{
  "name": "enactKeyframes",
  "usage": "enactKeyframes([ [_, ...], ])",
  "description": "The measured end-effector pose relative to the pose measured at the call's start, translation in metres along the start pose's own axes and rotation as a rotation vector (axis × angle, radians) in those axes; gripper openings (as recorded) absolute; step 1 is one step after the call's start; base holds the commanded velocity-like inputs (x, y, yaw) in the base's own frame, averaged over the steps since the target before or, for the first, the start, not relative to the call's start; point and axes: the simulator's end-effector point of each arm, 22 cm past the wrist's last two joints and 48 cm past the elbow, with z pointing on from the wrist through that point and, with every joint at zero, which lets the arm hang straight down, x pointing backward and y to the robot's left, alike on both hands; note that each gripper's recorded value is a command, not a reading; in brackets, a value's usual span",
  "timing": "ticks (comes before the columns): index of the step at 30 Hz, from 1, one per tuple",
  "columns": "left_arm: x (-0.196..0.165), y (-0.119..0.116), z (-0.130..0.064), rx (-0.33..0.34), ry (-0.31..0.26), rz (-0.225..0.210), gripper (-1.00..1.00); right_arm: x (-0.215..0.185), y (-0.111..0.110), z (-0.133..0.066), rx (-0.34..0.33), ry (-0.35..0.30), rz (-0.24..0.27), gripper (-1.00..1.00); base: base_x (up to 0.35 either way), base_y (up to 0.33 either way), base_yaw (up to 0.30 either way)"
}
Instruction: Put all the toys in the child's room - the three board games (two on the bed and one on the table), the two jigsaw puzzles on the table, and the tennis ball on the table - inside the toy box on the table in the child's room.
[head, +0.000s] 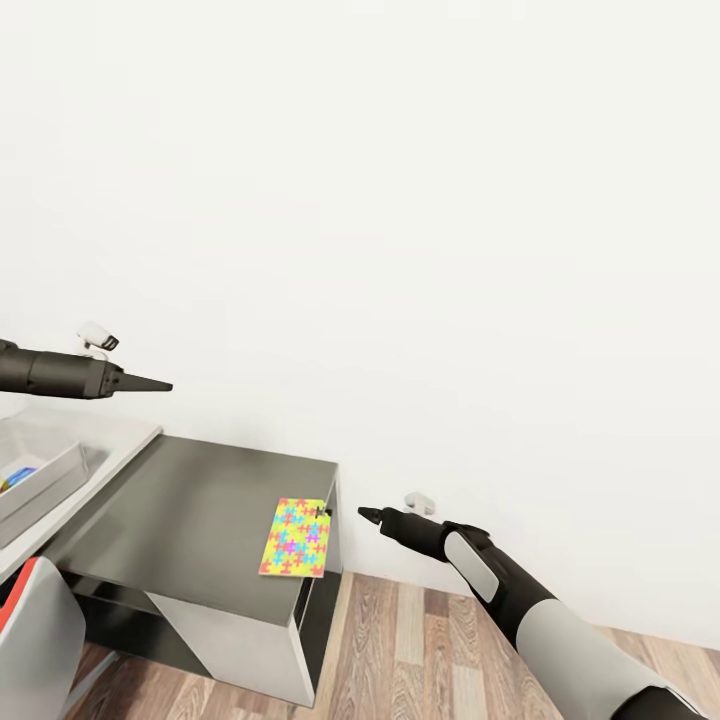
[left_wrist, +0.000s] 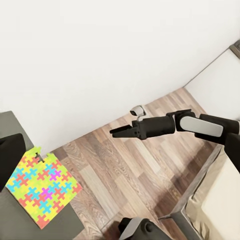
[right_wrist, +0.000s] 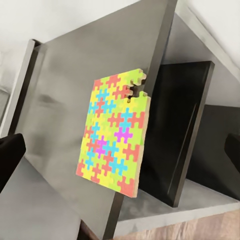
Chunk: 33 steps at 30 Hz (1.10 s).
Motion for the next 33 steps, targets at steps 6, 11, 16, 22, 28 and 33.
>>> enactKeyframes([
  [6,-0.001,0.000,-0.001,0.000,-0.003,-0.001,1.00,0.001,0.000,0.000,0.002,0.002,-0.001,1.00,0.005,0.003,0.000],
  [11,0.000,0.000,0.000,0.002,-0.001,-0.004,1.00,0.006,0.000,0.000,0.002,0.028,0.006,1.00,0.000,0.000,0.000],
  [16,0.000,0.001,0.000,0.003,-0.003,-0.008,1.00,0.019,-0.001,-0.001,0.005,0.085,0.026,1.00,0.000,0.000,0.000],
  [22,0.001,0.006,0.001,0.008,-0.013,-0.032,1.00,0.021,0.000,-0.002,0.000,0.097,0.031,1.00,0.000,0.000,0.000],
  [28,0.002,0.007,0.011,0.033,-0.019,-0.058,1.00,0.025,0.001,-0.002,-0.005,0.114,0.038,1.00,0.000,0.000,0.000],
  [33,0.000,-0.003,0.037,0.096,-0.023,-0.067,1.00,0.022,-0.003,-0.005,-0.005,0.115,0.047,1.00,0.000,0.000,0.000],
])
